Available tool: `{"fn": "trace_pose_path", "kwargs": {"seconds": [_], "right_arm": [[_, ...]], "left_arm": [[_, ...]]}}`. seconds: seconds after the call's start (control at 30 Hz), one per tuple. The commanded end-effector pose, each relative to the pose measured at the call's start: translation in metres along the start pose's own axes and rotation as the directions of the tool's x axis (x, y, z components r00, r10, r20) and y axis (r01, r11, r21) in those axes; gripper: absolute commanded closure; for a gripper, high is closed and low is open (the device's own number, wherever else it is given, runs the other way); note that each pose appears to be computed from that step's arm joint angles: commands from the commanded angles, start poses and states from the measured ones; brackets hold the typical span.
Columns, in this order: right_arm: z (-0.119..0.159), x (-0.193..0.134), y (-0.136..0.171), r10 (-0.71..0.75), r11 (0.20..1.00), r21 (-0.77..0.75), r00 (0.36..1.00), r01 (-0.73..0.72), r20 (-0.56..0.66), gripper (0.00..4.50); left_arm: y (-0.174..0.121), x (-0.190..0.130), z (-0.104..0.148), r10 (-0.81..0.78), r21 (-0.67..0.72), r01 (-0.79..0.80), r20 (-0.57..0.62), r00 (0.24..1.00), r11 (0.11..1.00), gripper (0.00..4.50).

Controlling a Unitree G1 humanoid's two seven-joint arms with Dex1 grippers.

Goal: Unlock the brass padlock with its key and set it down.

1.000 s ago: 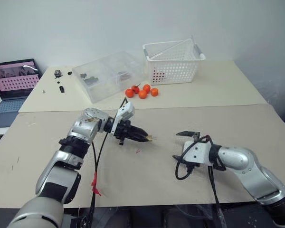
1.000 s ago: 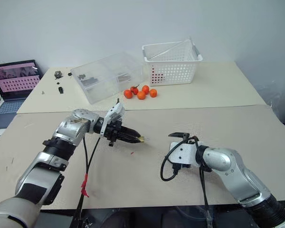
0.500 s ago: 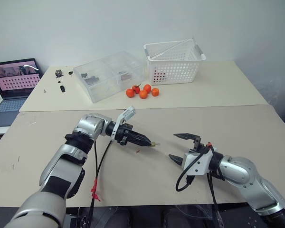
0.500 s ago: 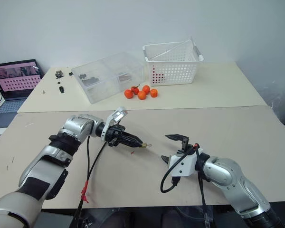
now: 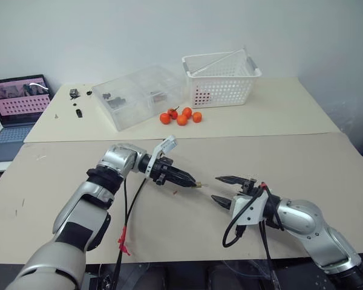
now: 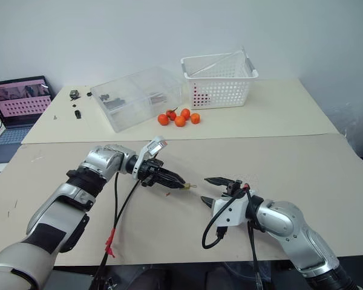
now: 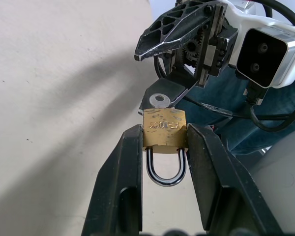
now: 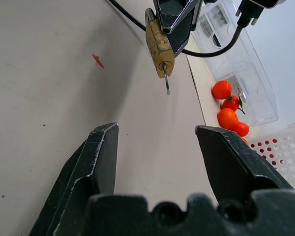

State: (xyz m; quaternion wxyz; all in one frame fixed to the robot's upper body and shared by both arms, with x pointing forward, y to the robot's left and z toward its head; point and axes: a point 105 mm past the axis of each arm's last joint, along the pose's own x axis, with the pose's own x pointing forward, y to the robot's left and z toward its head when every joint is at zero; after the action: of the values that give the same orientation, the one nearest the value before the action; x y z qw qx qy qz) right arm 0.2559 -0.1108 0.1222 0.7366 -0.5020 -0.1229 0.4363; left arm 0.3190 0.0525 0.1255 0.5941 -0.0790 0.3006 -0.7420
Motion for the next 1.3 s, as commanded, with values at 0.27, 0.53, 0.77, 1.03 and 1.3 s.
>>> {"fn": "trace_pose_path", "kwargs": {"seconds": [0.27, 0.53, 0.77, 1.03, 1.3], "right_arm": [[0.008, 0.003, -0.012, -0.042, 0.999, -0.026, 0.998, 0.043, 0.048, 2.31], [0.009, 0.001, -0.011, -0.047, 0.998, -0.028, 0.998, 0.048, 0.049, 2.65], [0.013, -0.002, -0.014, -0.060, 0.998, -0.015, 0.996, 0.061, 0.060, 2.93], [0.014, -0.005, -0.014, -0.065, 0.998, -0.008, 0.996, 0.065, 0.057, 3.72], [0.014, -0.007, -0.013, -0.063, 0.998, -0.004, 0.997, 0.063, 0.054, 3.72]], "left_arm": [[-0.010, 0.006, 0.011, -0.045, 0.062, 0.047, -0.021, 0.999, 0.997, 3.67], [-0.011, 0.007, 0.012, -0.051, 0.067, 0.052, -0.026, 0.998, 0.996, 3.67], [-0.010, 0.009, 0.012, -0.047, 0.082, 0.050, -0.038, 0.998, 0.995, 3.67], [-0.014, 0.010, 0.014, -0.062, 0.085, 0.065, -0.038, 0.997, 0.994, 3.67], [-0.013, 0.010, 0.016, -0.058, 0.088, 0.061, -0.033, 0.998, 0.994, 3.67]]}}
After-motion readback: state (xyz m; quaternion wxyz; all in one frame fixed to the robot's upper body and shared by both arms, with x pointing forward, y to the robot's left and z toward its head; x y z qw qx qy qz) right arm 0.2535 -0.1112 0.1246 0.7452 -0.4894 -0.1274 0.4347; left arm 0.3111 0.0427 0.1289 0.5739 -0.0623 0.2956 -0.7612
